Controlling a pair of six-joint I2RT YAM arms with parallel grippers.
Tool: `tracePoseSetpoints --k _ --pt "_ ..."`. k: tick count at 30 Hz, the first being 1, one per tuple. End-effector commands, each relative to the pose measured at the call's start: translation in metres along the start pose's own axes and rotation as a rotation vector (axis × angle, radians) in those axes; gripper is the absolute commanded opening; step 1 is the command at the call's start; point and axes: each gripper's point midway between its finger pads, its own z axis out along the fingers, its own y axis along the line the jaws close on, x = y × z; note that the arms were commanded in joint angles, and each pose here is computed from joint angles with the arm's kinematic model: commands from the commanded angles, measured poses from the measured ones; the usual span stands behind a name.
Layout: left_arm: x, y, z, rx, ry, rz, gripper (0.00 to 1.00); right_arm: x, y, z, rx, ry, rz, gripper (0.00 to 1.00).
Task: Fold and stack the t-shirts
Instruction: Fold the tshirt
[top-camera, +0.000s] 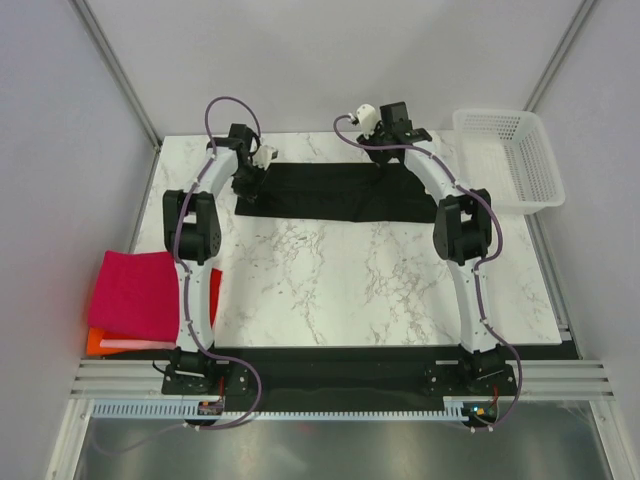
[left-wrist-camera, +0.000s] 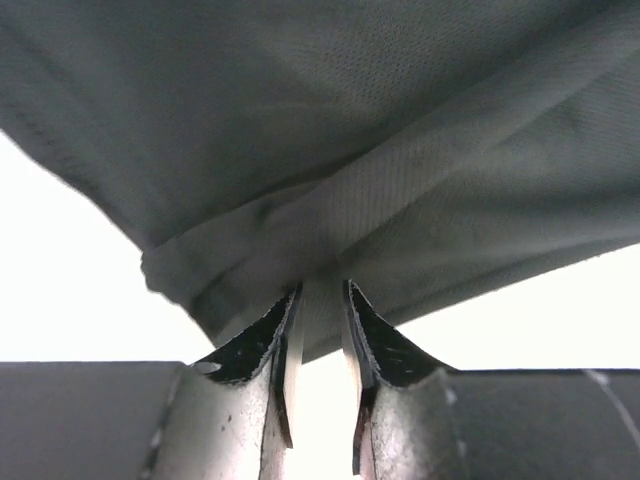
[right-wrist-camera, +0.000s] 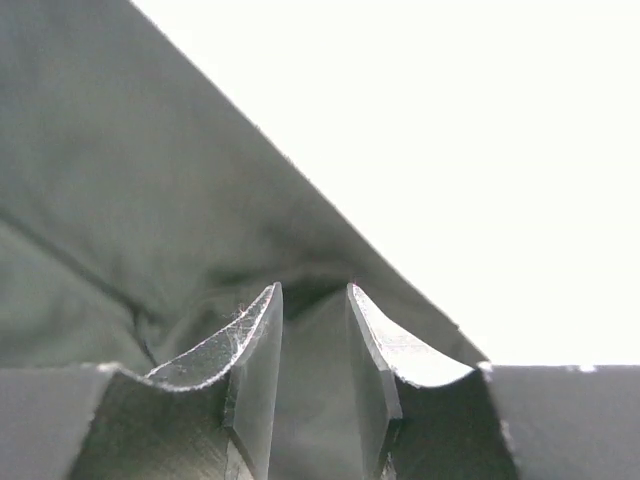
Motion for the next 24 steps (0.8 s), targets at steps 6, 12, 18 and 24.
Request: tracePoseSetpoints --k 6,12,18,24 --pt "-0.034 0.001 -0.101 -0.078 -0.233 0.361 0.37 -0.095 -0.077 -0.107 0.316 -0.225 0.007 0.47" --pt "0.023 -0.006 -0.061 -0.039 -0.031 0.746 0.38 -0.047 -0.072 -0.112 0.273 -0.124 0.047 0.51" --pt "0.017 0.004 -0.047 -0.060 -0.012 0.804 0.38 -0.016 -0.022 -0.093 0.022 -0.073 0.074 0.50" --pt "0.012 0.008 -0.038 -0.064 -0.011 0.814 0.40 0.001 -0.001 -0.079 -0.059 -0.029 0.079 0.50"
